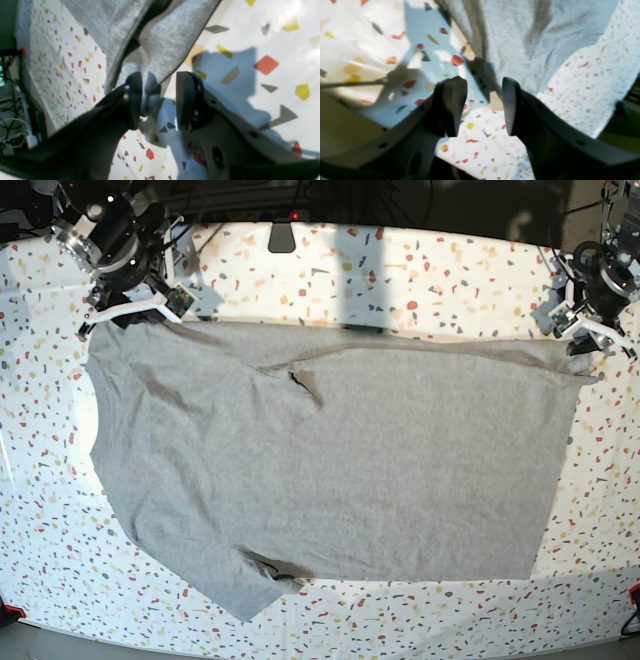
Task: Fold the T-shirt properly
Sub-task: 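Grasp the collar-side corners with both grippers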
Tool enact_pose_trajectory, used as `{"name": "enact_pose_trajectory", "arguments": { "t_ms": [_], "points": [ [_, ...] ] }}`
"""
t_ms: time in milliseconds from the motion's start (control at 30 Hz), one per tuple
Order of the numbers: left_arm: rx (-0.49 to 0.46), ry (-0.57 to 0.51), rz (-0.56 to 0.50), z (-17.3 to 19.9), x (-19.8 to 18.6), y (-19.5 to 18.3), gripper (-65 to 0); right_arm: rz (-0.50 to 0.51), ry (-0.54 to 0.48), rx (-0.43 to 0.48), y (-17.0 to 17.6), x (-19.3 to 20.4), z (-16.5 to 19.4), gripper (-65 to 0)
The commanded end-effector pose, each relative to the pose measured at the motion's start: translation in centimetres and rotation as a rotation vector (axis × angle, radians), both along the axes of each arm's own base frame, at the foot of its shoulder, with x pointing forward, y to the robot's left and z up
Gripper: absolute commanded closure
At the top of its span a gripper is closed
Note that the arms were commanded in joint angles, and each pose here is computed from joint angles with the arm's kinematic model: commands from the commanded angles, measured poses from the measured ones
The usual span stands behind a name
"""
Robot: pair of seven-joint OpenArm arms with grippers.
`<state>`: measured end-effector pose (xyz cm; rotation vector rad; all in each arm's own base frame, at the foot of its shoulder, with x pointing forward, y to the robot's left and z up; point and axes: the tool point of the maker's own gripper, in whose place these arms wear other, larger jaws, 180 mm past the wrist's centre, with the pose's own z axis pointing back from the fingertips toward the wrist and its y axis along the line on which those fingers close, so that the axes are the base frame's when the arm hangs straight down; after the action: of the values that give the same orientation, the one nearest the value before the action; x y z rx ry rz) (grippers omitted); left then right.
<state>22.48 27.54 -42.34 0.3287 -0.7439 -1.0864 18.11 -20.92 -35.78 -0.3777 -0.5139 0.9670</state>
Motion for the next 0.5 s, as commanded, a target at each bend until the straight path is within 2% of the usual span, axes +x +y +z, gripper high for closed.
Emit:
{"name": "enact_pose_trajectory", "arguments": {
  "t_ms": [0, 267, 400, 467],
  "points": [
    [0.049, -0.011, 0.002, 0.3, 0.4, 1.2, -21.7, 0.009, -0.031, -0.007, -0.1, 0.6, 0.8, -27.1],
    [0.069, 0.006, 0.059, -0.9, 1.4, 3.9, -21.7, -0.013, -0.048, -0.009, -0.2, 0.7, 1.4, -27.1],
    [0.062, 0.046, 0.053, -1.5, 0.8, 3.9, -21.4, -0.018, -0.054, -0.017, 0.0, 0.7, 2.2, -27.1],
    [0.044, 0.1, 0.031, -2.1, 0.0, 3.3, -14.9, -0.016, -0.06, -0.015, 0.2, 0.8, 2.5, -27.1]
  ]
}}
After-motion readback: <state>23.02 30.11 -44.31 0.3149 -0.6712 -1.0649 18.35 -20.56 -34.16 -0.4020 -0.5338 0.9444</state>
